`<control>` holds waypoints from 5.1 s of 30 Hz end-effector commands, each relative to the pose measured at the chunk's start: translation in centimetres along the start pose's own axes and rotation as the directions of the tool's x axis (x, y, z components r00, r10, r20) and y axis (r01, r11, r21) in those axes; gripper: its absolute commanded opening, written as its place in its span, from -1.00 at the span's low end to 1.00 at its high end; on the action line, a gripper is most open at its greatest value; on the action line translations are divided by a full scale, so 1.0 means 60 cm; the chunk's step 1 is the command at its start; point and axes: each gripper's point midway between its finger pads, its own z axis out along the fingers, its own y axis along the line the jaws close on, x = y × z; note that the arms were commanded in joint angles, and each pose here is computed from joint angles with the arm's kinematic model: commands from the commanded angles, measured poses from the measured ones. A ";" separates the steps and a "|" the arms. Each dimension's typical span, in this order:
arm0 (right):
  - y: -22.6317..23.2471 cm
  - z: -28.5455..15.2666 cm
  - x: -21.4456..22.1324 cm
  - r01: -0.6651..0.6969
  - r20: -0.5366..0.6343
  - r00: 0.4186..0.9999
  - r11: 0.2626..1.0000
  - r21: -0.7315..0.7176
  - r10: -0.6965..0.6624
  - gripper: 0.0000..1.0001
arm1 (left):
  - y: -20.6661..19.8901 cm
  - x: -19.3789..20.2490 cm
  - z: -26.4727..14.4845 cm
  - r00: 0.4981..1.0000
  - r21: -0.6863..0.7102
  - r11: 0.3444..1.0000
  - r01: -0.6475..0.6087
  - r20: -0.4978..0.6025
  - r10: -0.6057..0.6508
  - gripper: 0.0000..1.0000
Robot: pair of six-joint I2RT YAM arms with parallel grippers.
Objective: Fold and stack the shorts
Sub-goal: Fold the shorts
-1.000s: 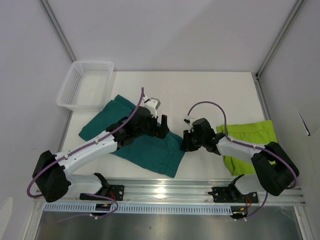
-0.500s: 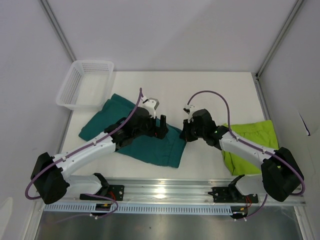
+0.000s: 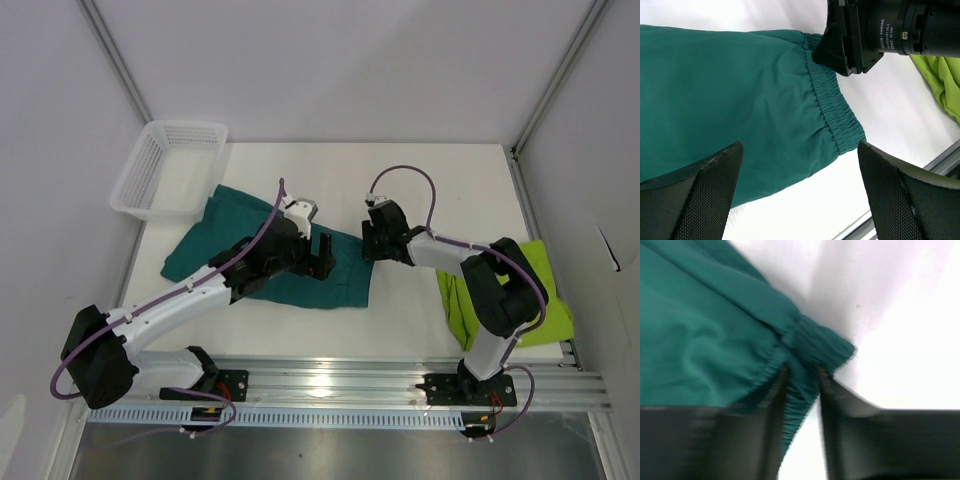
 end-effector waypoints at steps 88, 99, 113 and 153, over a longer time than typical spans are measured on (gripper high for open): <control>0.123 -0.186 0.143 -0.801 -0.181 0.521 0.406 -0.439 0.834 0.97 | 0.123 0.278 0.007 0.245 -0.129 0.219 0.967 0.239 -0.940 0.08; 0.124 -0.177 0.164 -0.817 -0.216 0.510 0.392 -0.423 0.832 0.97 | 0.123 0.273 0.028 0.235 -0.142 0.202 0.969 0.286 -0.929 0.19; 0.127 -0.172 0.177 -0.820 -0.228 0.511 0.391 -0.417 0.829 0.97 | 0.126 0.288 0.038 0.283 -0.175 0.240 0.955 0.288 -0.915 -1.00; 0.088 -0.049 0.182 -0.777 -0.149 0.586 0.499 -0.385 0.797 0.89 | 0.096 0.278 -0.010 0.302 -0.093 0.289 0.953 0.177 -0.937 -1.00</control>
